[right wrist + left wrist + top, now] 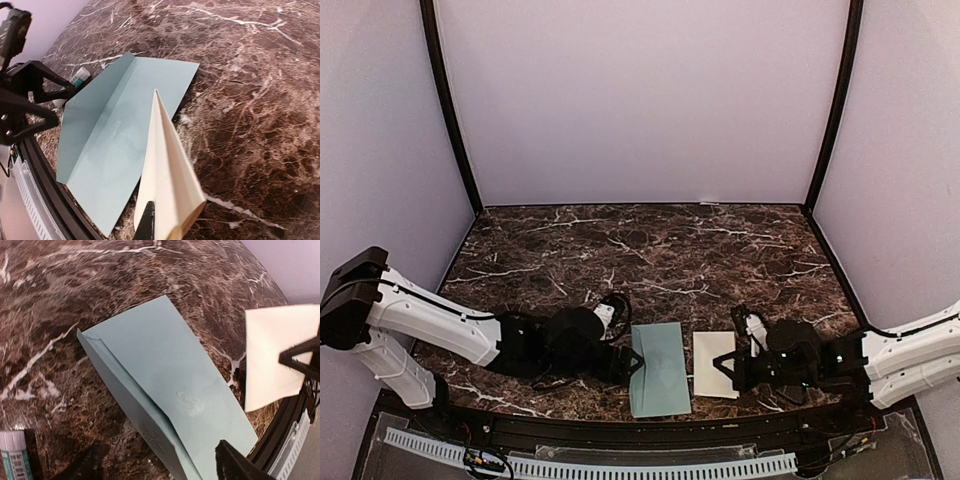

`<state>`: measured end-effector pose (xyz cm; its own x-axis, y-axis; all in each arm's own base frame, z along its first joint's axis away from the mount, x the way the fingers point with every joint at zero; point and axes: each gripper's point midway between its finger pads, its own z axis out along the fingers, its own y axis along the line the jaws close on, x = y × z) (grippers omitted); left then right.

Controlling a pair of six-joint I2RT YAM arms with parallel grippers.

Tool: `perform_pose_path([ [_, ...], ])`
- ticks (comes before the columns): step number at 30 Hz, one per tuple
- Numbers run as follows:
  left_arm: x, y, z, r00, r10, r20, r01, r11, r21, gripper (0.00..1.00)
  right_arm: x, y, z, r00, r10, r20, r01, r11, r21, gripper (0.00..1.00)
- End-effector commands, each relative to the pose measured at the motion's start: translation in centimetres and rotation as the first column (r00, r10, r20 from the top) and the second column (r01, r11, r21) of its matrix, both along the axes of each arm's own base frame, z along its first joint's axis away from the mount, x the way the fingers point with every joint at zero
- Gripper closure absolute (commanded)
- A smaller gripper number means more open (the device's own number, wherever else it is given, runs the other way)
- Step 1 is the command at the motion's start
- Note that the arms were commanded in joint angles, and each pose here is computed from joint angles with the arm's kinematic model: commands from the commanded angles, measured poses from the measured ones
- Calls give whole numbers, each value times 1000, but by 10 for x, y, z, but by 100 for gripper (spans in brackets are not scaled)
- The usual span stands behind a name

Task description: Place the letter into the envelope and seal it

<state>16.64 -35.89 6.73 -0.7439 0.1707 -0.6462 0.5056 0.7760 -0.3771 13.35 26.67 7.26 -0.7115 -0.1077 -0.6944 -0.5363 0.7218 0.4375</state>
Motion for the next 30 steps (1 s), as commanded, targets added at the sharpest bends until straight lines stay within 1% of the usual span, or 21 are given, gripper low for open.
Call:
perform_pose_path([
  [1, -10, 18, 9, 999, 18, -49, -15, 998, 63, 12, 19, -14, 16, 990, -126, 67, 128, 992, -19, 100],
  [2, -10, 23, 9, 998, 37, -50, -33, 996, 78, 4, 22, -17, 19, 986, -143, 80, 146, 989, -23, 100],
  [4, -12, 31, 6, 997, 61, -57, -54, 993, 108, 1, 25, -19, 25, 982, -162, 101, 164, 986, -16, 100],
  [7, -15, 28, 9, 998, 54, -15, -52, 993, 107, 1, 29, -21, 31, 976, -179, 121, 181, 983, -8, 100],
  [10, -8, 22, 10, 998, 49, 35, -53, 992, 115, 1, 31, -23, 33, 973, -189, 132, 192, 981, -11, 100],
  [11, -7, 20, 6, 998, 42, 43, -47, 990, 135, 1, 31, -23, 33, 973, -190, 133, 194, 981, -12, 100],
  [12, -5, 14, 9, 998, 38, 51, -44, 990, 131, 3, 31, -23, 33, 973, -188, 134, 192, 981, -15, 100],
  [13, -4, 11, 0, 998, 20, 52, -29, 986, 165, 8, 31, -23, 33, 973, -188, 133, 192, 981, -16, 100],
  [14, -3, 3, 4, 999, 10, 53, -19, 987, 160, 11, 31, -23, 34, 973, -188, 134, 192, 981, -16, 100],
  [15, -2, 1, -6, 999, 0, 50, -10, 981, 193, 18, 31, -23, 34, 973, -188, 134, 192, 981, -17, 100],
  [16, 1, -6, -3, 999, 0, 54, -11, 981, 196, 21, 31, -23, 34, 973, -188, 134, 192, 981, -15, 100],
  [17, 2, -7, -10, 999, -2, 54, -10, 975, 222, 29, 31, -23, 34, 973, -187, 134, 190, 982, -16, 100],
  [18, 6, -9, -7, 998, 9, 68, -24, 973, 228, 34, 30, -23, 35, 974, -185, 133, 189, 982, -14, 100],
  [19, 9, -9, -11, 997, 17, 72, -34, 970, 242, 40, 30, -23, 35, 974, -185, 132, 188, 982, -12, 100],
  [20, 13, -10, -9, 996, 27, 80, -46, 969, 242, 42, 30, -23, 35, 974, -184, 133, 187, 982, -11, 100],
  [21, 18, -8, -11, 996, 44, 80, -62, 968, 245, 47, 30, -23, 36, 974, -183, 133, 186, 983, -10, 100],
  [24, 27, -3, -14, 995, 64, 79, -82, 967, 243, 53, 30, -24, 37, 974, -183, 134, 185, 983, -4, 100],
  [27, 28, -4, -18, 997, 48, 59, -61, 968, 242, 59, 30, -24, 39, 973, -185, 135, 186, 983, 3, 100],
  [30, 29, -4, -25, 999, 30, 41, -39, 967, 252, 62, 29, -25, 39, 973, -185, 139, 187, 982, 3, 100],
])
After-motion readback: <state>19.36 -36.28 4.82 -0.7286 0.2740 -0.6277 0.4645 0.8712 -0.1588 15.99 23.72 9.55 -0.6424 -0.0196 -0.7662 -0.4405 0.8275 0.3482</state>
